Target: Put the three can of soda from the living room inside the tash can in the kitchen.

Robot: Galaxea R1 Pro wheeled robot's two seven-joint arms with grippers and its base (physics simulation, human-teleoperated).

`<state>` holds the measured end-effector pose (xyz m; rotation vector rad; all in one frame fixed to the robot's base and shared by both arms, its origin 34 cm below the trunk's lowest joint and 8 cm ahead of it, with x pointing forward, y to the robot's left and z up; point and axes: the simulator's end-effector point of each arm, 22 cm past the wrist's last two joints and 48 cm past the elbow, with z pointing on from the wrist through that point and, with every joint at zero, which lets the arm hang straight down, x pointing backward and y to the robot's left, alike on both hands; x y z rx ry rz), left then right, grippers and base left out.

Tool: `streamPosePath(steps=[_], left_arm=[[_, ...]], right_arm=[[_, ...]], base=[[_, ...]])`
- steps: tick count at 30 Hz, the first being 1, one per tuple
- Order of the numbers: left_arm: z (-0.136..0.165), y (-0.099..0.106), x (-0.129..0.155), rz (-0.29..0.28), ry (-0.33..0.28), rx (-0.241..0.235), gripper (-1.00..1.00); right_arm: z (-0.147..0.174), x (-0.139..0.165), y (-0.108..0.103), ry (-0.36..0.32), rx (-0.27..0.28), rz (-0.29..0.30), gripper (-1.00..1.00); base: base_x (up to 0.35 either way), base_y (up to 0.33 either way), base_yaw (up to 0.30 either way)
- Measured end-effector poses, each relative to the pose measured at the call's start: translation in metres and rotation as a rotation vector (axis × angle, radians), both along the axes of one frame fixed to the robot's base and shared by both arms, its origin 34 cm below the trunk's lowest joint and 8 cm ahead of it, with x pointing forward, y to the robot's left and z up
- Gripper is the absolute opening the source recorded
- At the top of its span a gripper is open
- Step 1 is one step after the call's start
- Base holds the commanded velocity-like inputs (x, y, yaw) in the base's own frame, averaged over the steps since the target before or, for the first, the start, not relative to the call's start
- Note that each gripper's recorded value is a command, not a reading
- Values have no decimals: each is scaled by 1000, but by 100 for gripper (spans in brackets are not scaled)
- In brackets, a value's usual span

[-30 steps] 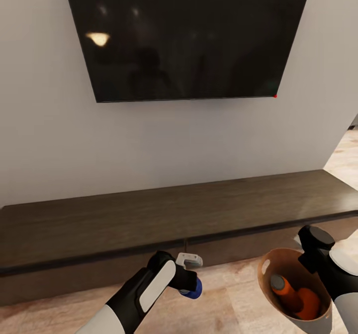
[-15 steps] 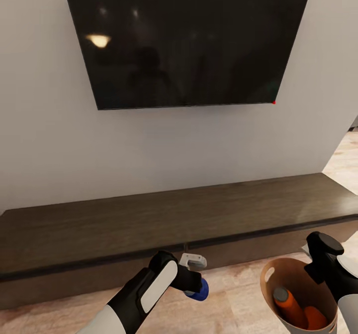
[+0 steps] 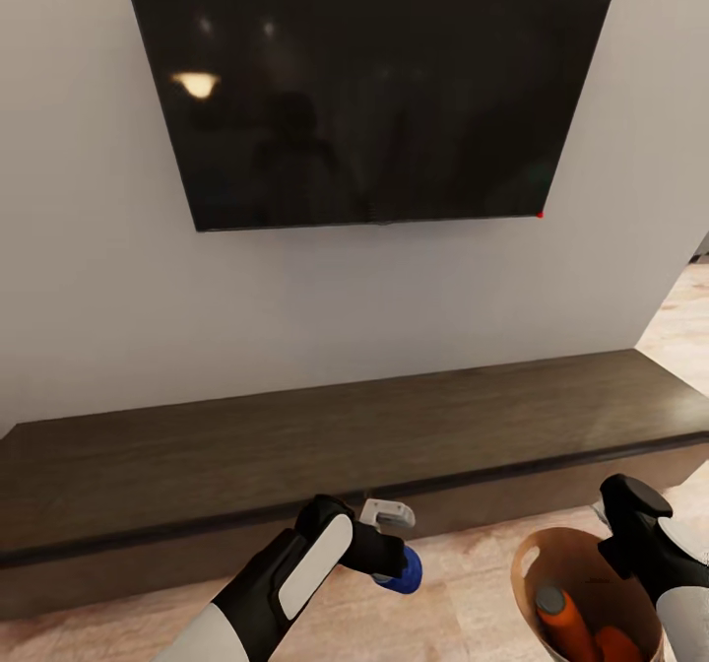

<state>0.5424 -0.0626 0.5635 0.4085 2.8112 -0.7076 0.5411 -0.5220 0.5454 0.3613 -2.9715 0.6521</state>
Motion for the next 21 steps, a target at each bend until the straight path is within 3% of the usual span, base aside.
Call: streamPosePath(steps=[5, 10, 14, 17, 21], left_arm=[[13, -4, 0, -6, 3, -19, -100], [25, -8, 0, -12, 7, -38, -100], [34, -10, 1, -15, 10, -50, -100], [41, -13, 0, -19, 14, -64, -100], [50, -16, -2, -29, 17, -78, -100]], right_arm=[[2, 15, -2, -81, -6, 20, -100], [-9, 3, -5, -68, -28, 0, -100], [-10, 11, 4, -85, -35, 54, -100], [-15, 11, 17, -90, -26, 59, -100], [-10, 15, 19, -90, -80, 101, -100]], base=[[0, 0, 0], [0, 0, 0], [0, 0, 0], [0, 0, 0], [0, 0, 0]])
